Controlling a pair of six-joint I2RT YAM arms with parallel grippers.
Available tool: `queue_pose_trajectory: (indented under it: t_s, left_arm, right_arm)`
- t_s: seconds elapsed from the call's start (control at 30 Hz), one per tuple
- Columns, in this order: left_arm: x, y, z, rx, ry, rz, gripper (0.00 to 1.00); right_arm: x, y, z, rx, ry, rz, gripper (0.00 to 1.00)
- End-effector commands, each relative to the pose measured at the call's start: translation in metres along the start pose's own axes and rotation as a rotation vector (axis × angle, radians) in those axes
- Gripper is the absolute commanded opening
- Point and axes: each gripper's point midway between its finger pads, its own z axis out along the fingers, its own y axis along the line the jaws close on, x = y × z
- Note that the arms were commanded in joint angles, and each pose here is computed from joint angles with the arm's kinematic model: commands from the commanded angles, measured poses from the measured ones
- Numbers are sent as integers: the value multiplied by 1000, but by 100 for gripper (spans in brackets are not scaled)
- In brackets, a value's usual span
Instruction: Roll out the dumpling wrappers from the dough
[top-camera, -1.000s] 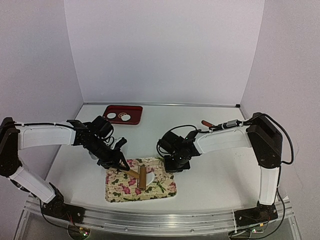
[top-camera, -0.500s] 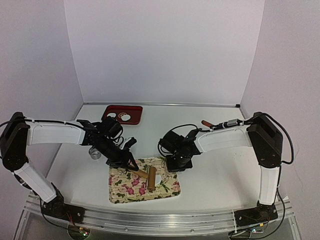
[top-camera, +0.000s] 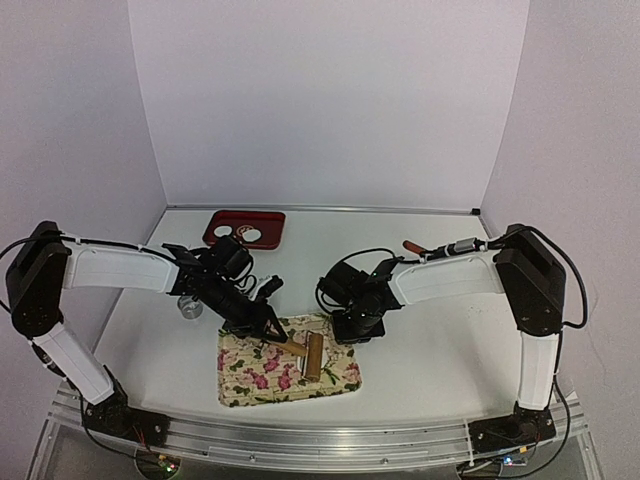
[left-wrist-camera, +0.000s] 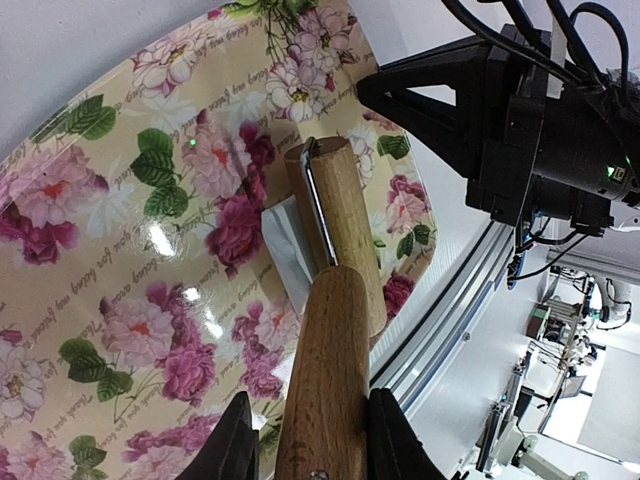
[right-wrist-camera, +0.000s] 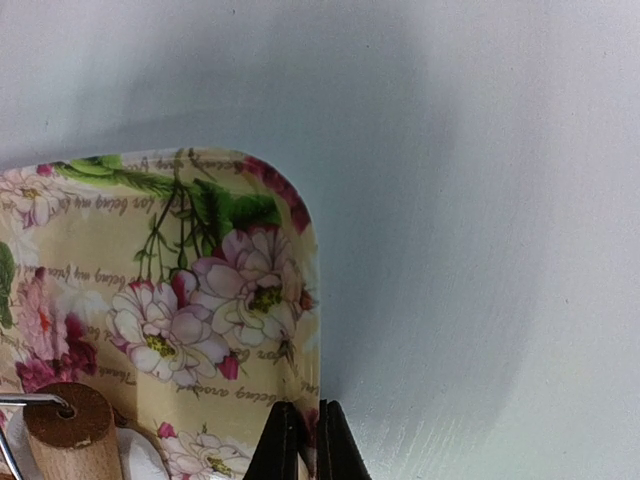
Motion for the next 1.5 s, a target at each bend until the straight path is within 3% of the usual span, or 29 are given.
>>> queue_pose_trajectory:
  t_s: [0.0, 1.47]
  left_arm:
    - [63, 103, 15, -418, 167, -179, 0]
    - [101, 116, -49, -527, 193, -280, 0]
  right_arm:
    - [-5, -8, -6, 53, -27, -14, 0]
    - [-2, -24, -7, 113, -43, 25, 0]
